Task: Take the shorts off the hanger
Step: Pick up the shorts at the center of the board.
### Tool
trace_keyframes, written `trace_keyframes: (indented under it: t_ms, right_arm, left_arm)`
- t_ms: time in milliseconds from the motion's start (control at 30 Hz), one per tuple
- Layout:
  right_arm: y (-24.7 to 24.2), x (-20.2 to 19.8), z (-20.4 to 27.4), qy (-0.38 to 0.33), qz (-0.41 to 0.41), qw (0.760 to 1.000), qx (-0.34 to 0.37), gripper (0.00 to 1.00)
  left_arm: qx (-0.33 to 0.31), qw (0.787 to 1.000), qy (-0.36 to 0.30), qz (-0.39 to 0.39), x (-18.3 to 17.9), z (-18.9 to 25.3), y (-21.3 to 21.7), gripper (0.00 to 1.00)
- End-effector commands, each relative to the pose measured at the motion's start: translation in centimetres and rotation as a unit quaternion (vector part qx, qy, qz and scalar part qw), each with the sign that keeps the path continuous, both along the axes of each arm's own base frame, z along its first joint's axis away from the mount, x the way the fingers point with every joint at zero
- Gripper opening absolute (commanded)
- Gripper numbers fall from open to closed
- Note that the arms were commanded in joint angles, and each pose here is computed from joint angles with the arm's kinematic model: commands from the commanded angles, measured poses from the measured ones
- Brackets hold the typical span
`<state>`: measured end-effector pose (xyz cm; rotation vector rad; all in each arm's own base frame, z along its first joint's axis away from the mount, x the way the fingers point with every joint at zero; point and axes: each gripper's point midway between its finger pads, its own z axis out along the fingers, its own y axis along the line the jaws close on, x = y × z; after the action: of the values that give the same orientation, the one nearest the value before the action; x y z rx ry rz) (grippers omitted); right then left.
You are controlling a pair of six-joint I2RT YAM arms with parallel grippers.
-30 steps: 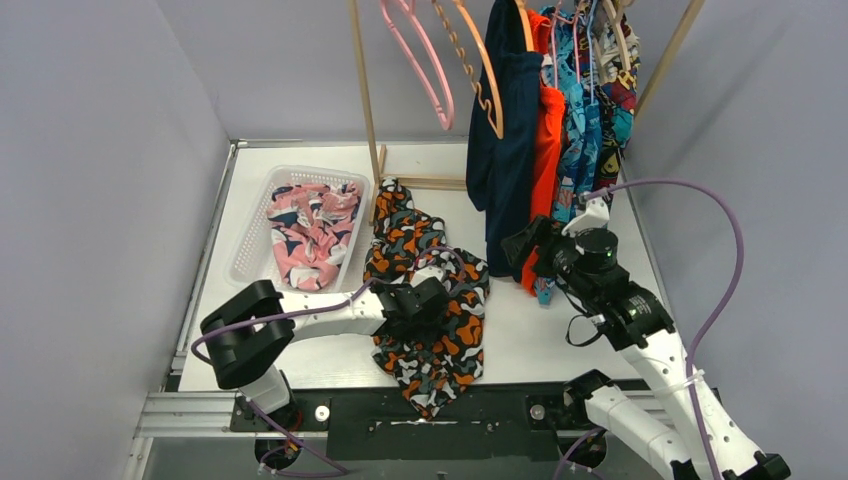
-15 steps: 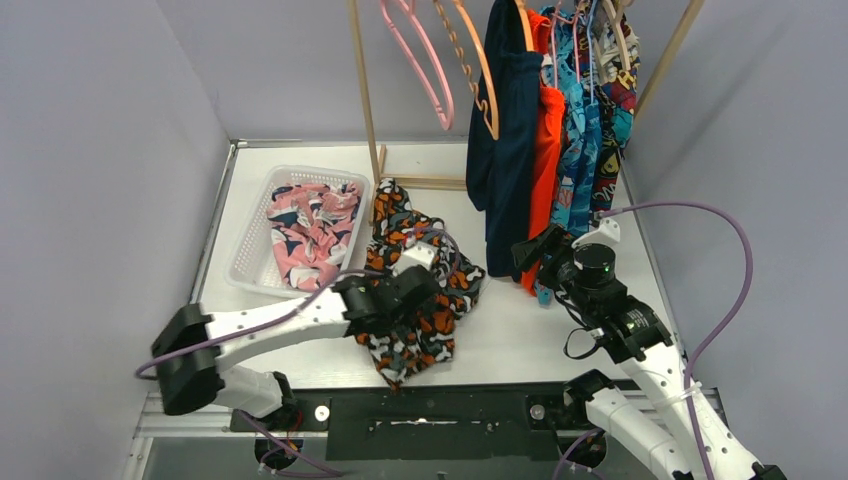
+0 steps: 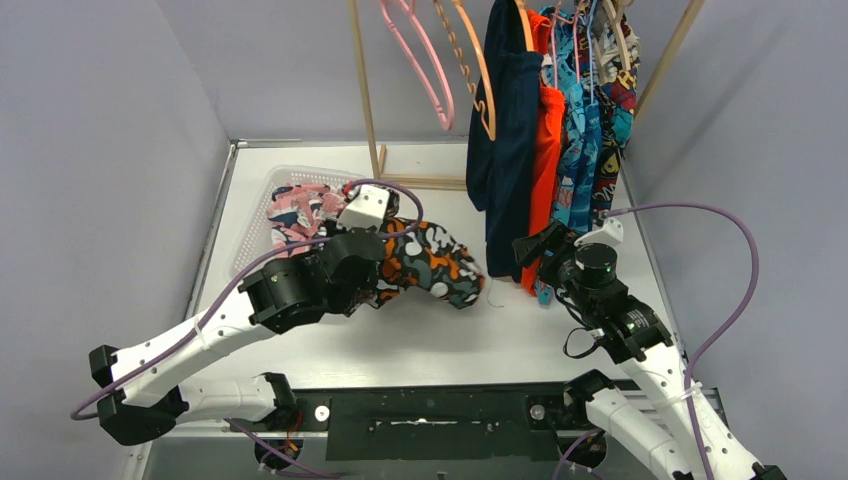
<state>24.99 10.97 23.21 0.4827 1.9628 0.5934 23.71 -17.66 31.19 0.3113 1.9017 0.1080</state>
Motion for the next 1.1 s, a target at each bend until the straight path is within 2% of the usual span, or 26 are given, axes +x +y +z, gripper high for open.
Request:
trace_keyframes:
  t_ms: [0, 100, 300, 500, 600, 733, 833, 933, 1000, 1067]
  right_arm:
    - [0.1, 0.7, 2.0, -0.033, -0.011, 0.999, 0.017, 0.8]
    - [0.2, 0.6, 2.3, -0.037, -0.006, 0.999, 0.016, 0.8]
    - [0.0, 0.4, 2.5, -0.043, -0.006, 0.999, 0.015, 0.8]
    - [0.2, 0.4, 2.6, -0.044, -0.001, 0.999, 0.019, 0.8]
    - [0.2, 0.4, 2.6, -0.045, -0.001, 0.999, 0.018, 0.8]
    - [0.2, 0.5, 2.6, -0.049, 0.0, 0.999, 0.015, 0.8]
    - [0.2, 0.4, 2.7, -0.048, 0.002, 0.999, 0.013, 0.8]
    - [0.2, 0.3, 2.4, -0.047, 0.004, 0.999, 0.007, 0.8]
    - [0.1, 0.3, 2.4, -0.047, 0.005, 0.999, 0.003, 0.8]
    - [0.1, 0.4, 2.6, -0.05, 0.005, 0.999, 0.003, 0.8]
  left_arm:
    - [-0.002, 0.998, -0.036, 0.053, 2.2, 2.9, 3.7, 0.0]
    - [-0.027, 0.996, -0.048, 0.066, 3.8, 4.6, 5.7, 0.0]
    - [-0.024, 0.986, -0.106, 0.124, 5.7, 10.4, 10.5, 0.0]
    - [0.015, 0.951, -0.191, 0.243, 5.3, 16.3, 15.8, 0.0]
    - [0.042, 0.944, -0.189, 0.268, 5.6, 16.4, 16.6, 0.0]
    - [0.07, 0.947, -0.16, 0.271, 6.8, 13.7, 16.9, 0.0]
    - [0.106, 0.941, -0.13, 0.294, 7.8, 12.1, 19.5, 0.0]
    - [0.089, 0.936, -0.124, 0.316, 8.8, 12.1, 22.4, 0.0]
    - [0.074, 0.933, -0.134, 0.327, 9.0, 12.9, 23.1, 0.0]
    - [0.062, 0.938, -0.132, 0.314, 9.8, 13.2, 22.7, 0.0]
